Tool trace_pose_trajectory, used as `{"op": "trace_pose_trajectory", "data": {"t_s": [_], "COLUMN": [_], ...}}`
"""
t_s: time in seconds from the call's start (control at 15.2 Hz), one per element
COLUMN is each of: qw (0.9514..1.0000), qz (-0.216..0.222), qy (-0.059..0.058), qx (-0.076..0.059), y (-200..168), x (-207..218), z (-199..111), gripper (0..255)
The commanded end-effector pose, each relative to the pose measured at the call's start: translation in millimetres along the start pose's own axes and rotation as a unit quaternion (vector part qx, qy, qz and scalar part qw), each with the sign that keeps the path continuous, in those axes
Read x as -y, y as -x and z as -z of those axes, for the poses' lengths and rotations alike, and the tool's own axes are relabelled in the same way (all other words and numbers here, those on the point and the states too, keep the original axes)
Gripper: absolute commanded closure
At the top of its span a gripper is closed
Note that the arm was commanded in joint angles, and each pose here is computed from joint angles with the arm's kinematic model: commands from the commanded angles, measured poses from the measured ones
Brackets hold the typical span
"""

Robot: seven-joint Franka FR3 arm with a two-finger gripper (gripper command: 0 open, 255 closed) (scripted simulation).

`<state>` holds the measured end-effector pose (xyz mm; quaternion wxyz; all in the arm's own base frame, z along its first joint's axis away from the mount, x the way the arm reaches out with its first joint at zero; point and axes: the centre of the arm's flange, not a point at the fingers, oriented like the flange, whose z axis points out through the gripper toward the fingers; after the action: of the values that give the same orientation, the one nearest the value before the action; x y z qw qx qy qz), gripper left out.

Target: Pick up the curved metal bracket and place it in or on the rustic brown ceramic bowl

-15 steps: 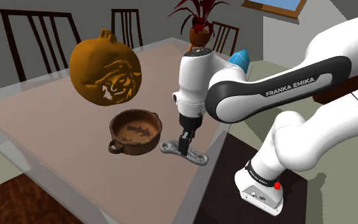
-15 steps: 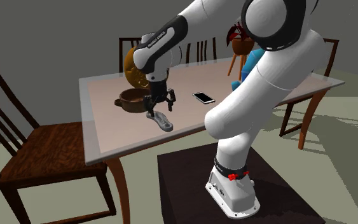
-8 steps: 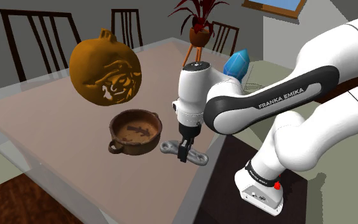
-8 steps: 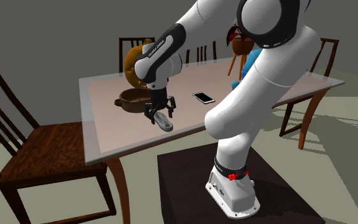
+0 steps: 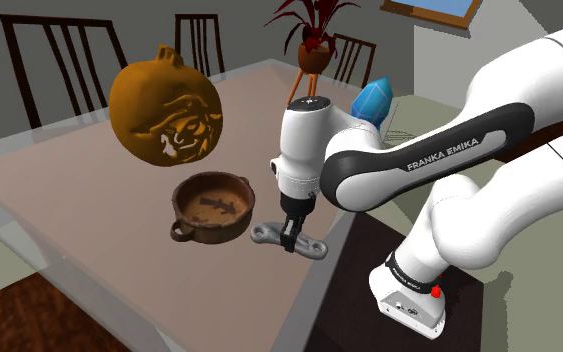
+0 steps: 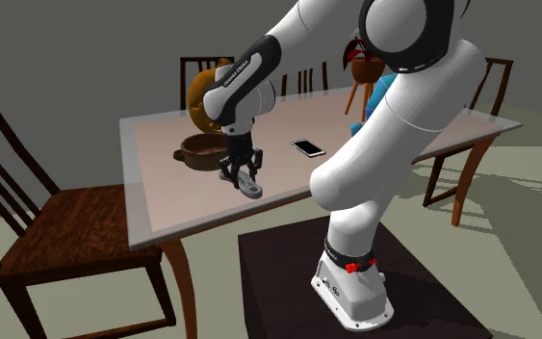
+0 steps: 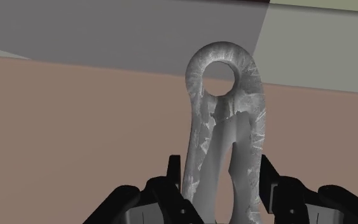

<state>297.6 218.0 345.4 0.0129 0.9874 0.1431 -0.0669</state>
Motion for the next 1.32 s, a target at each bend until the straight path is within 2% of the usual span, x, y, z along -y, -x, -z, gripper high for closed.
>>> {"op": "trace_pose_trajectory", "data": {"t_s": [0.0,0.46,1.25], "qw": [1.0000,1.0000,1.0000], "qz": [-0.001,-0.001,-0.001], "qy": [0.002,0.002,0.002], "qx": [0.003,0.003,0.003], "y": [0.4,0.6,9.2], "x": [-1.9,-2.0,-2.4], "z": [-3.1,-3.0,59.7], "gripper": [255,255,255]}}
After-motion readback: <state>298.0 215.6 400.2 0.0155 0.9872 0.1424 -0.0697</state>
